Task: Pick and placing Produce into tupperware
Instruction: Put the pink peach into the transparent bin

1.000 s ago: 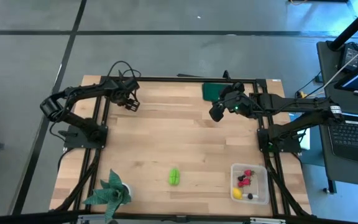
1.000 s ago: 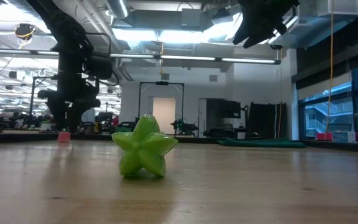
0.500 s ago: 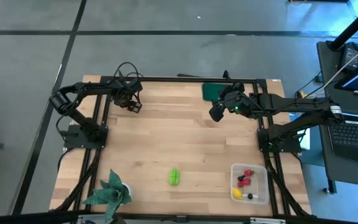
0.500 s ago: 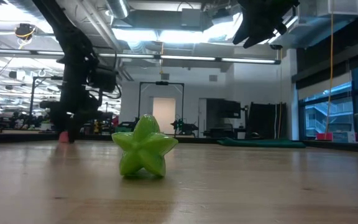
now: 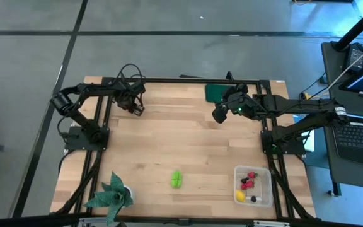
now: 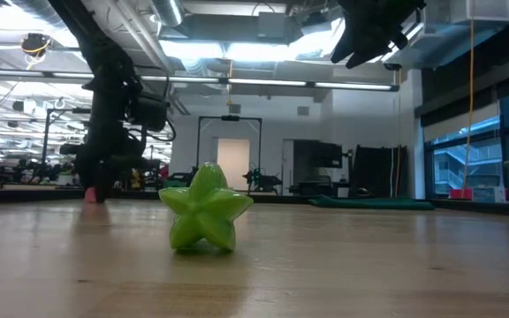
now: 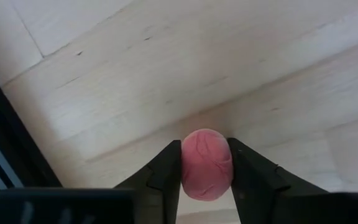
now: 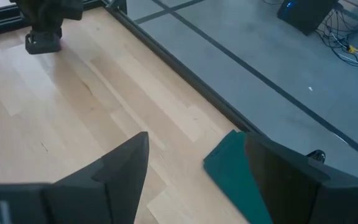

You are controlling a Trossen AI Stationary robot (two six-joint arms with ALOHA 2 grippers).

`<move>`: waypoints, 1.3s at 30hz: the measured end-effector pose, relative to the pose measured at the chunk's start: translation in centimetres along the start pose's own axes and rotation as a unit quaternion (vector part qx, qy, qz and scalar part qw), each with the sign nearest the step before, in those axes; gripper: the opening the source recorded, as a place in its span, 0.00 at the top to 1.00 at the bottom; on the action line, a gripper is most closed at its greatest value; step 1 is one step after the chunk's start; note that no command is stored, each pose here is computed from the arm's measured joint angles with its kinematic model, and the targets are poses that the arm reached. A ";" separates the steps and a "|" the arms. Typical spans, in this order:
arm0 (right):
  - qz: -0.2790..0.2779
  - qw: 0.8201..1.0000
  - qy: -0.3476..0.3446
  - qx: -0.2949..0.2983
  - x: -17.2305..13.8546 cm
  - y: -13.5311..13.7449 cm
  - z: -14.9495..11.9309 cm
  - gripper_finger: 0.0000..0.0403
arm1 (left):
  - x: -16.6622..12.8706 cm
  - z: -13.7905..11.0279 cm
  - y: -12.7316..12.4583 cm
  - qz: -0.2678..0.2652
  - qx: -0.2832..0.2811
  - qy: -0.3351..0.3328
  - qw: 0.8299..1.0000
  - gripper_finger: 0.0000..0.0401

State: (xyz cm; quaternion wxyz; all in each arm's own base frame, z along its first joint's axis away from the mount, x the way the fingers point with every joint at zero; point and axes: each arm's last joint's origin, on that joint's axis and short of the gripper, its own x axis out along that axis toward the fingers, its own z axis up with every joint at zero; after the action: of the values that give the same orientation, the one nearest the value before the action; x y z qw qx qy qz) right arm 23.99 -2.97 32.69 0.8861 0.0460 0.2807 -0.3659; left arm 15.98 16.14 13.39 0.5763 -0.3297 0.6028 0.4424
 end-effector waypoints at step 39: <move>0.047 0.998 0.037 0.017 -1.2 -0.2 0.8 0.34 | -15.2 -1.1 -20.0 -0.414 0.294 -0.262 0.820 0.71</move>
State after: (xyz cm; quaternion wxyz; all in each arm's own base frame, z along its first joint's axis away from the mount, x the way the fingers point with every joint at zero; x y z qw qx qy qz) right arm 23.53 -2.62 34.04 0.8903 0.0879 0.3043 -0.3271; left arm 35.43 5.59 25.22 0.9112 -0.2344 0.3371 0.0334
